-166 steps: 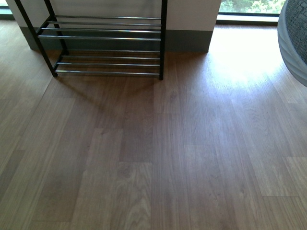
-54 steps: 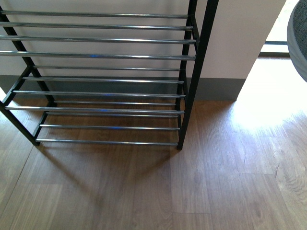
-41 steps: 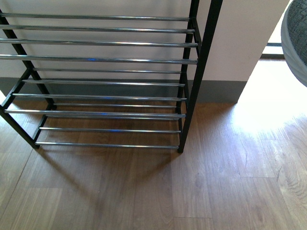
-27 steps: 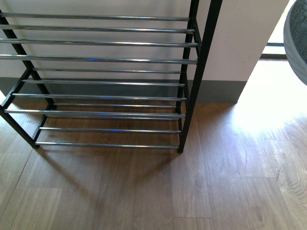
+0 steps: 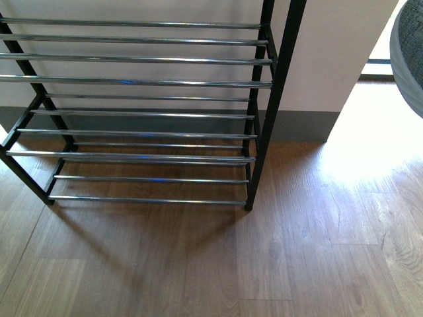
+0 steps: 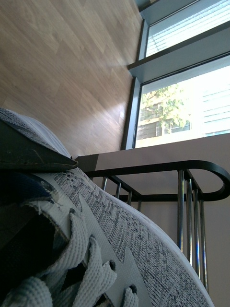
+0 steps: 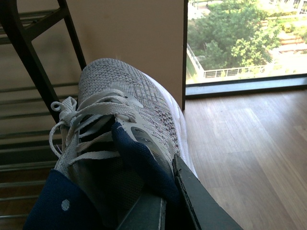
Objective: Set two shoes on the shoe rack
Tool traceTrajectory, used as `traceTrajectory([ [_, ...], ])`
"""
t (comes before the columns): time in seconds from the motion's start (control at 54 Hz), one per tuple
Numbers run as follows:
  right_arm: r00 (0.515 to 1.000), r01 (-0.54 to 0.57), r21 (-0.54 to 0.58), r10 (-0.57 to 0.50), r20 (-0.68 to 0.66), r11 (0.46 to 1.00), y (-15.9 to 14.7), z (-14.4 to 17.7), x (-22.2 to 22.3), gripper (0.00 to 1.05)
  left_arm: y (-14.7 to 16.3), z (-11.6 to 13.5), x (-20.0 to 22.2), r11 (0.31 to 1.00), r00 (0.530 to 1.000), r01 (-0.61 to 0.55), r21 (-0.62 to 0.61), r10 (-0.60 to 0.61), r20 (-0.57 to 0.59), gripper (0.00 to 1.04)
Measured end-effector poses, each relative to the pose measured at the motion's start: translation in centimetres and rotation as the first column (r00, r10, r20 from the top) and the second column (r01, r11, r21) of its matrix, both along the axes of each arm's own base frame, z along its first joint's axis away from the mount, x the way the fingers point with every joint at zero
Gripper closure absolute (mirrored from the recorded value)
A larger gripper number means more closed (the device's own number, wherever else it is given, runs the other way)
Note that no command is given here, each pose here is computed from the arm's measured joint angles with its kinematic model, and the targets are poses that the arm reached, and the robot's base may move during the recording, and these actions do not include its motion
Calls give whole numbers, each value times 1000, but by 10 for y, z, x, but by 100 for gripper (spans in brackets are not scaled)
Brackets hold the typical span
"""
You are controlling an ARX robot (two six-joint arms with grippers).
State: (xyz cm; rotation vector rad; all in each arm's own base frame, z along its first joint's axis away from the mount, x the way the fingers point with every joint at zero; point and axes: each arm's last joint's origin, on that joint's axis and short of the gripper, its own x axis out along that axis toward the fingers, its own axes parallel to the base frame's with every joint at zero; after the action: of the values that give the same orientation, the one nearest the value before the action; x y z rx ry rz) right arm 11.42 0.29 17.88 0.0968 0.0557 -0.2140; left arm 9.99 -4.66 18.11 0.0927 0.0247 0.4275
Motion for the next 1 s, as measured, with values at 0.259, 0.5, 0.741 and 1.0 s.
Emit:
traceTrajectory([
  [0.259, 1000, 0, 0, 0, -1, 1000, 0, 0, 0, 103, 0, -1, 0, 1000, 1000, 0, 1, 0, -1, 103],
  [0.5, 1000, 0, 0, 0, -1, 1000, 0, 0, 0, 103, 0, -1, 0, 1000, 1000, 0, 1, 0, -1, 103],
  [0.741, 1000, 0, 0, 0, -1, 1000, 0, 0, 0, 103, 0, -1, 0, 1000, 1000, 0, 2, 0, -2, 103],
  [1.0, 1000, 0, 0, 0, -1, 1000, 0, 0, 0, 103, 0, -1, 0, 1000, 1000, 0, 2, 0, -2, 103],
])
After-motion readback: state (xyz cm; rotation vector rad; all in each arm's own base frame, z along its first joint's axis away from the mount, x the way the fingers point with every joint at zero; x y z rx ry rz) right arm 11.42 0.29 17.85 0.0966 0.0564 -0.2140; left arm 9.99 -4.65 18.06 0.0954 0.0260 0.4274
